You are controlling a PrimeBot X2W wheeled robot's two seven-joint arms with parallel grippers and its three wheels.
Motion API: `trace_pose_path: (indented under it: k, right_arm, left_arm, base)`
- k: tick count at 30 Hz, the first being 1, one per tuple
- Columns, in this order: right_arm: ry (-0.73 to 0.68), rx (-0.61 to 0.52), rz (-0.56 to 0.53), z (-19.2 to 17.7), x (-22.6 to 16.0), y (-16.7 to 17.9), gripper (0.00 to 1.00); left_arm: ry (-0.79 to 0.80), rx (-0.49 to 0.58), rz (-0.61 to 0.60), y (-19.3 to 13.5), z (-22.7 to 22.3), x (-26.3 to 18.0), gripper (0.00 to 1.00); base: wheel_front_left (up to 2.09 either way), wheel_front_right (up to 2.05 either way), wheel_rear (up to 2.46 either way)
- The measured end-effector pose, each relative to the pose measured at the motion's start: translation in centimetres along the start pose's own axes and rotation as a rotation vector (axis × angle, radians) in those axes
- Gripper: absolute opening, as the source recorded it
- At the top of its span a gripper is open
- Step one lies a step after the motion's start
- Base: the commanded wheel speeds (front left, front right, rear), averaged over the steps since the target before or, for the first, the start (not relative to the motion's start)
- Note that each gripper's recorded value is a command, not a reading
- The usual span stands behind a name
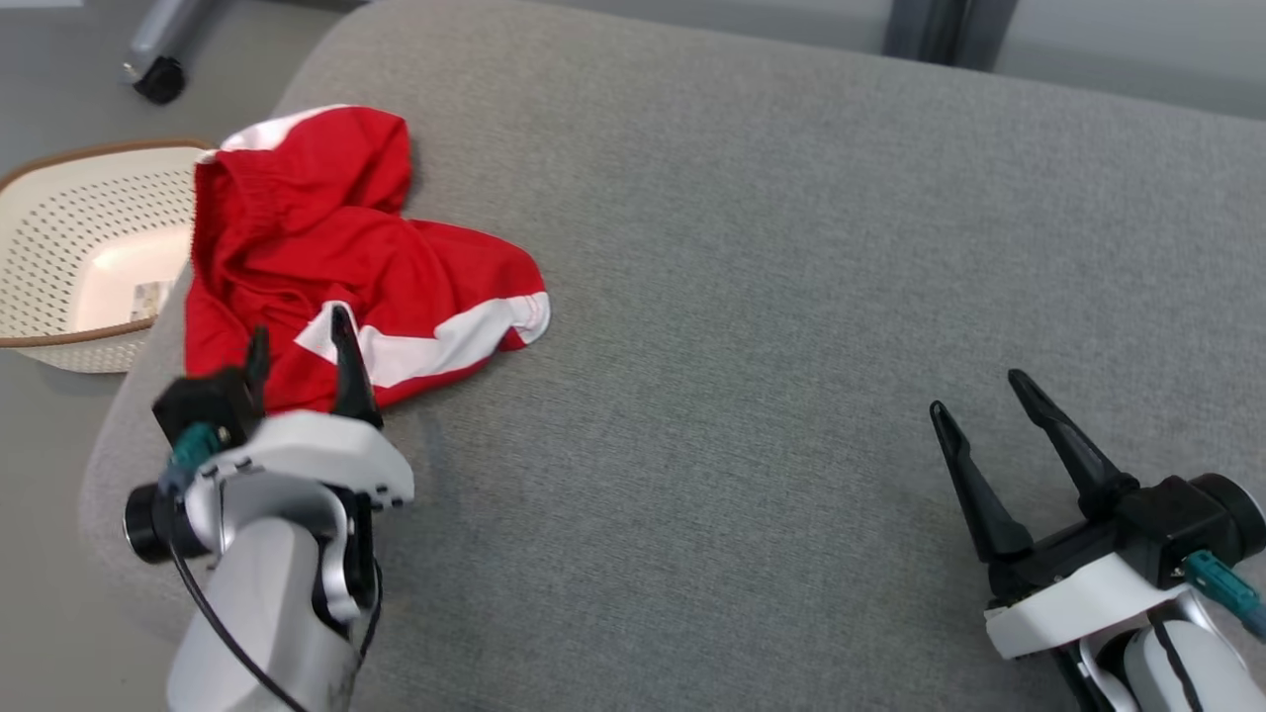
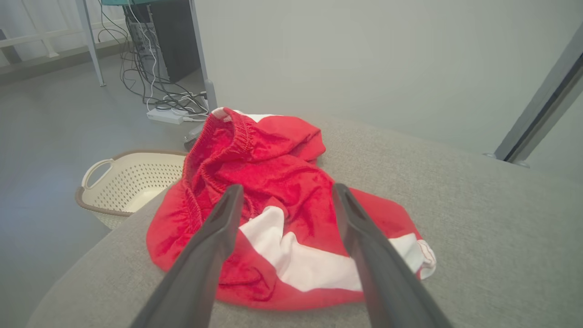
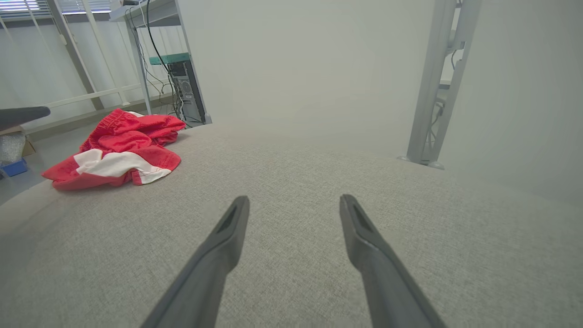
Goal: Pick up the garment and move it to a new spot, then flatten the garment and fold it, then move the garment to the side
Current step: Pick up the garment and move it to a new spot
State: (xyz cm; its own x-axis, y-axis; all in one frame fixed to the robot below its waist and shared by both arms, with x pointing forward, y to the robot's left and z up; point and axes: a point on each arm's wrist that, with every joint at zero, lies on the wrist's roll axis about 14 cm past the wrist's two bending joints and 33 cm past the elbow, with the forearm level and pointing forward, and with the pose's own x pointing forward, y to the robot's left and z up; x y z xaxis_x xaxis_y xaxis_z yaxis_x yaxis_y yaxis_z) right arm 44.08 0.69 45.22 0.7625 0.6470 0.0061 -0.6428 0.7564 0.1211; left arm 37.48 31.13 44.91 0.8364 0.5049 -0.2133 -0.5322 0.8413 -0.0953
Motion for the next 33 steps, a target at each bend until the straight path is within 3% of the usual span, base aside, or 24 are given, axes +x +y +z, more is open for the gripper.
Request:
trace_pose_path:
  k: [10, 17, 29, 30, 31, 33]
  right_arm:
    - [0.034, -0.012, -0.072, -1.5, -1.0, -3.8, 1.00]
    - [0.040, -0.013, -0.109, -2.0, -1.3, -5.4, 1.00]
    - [0.052, -0.005, -0.160, -2.6, -1.9, -7.0, 1.00]
    - [0.051, -0.005, -0.161, -2.6, -1.9, -7.0, 1.00]
    - [0.050, -0.004, -0.162, -2.5, -1.9, -7.0, 1.00]
    - [0.050, -0.001, -0.163, -2.5, -1.9, -6.9, 1.00]
  left_arm:
    - [0.226, -0.020, 0.031, -0.8, -3.2, 5.0, 1.00]
    - [0.464, -0.031, 0.049, -0.6, -8.1, 5.4, 1.00]
    - [0.586, 0.080, 0.026, -0.6, -11.0, 5.3, 1.00]
    - [0.584, 0.088, 0.022, -0.7, -11.0, 5.4, 0.16]
    - [0.572, 0.091, 0.013, -0.8, -10.8, 5.5, 0.00]
    - [0.500, 0.096, 0.000, -1.2, -9.8, 5.9, 0.00]
  base:
    - [0.00, 0.00, 0.00]
    - [0.00, 0.00, 0.00]
    - [0.00, 0.00, 0.00]
    - [0.00, 0.00, 0.00]
    - [0.00, 0.00, 0.00]
    - [0.00, 0.00, 0.00]
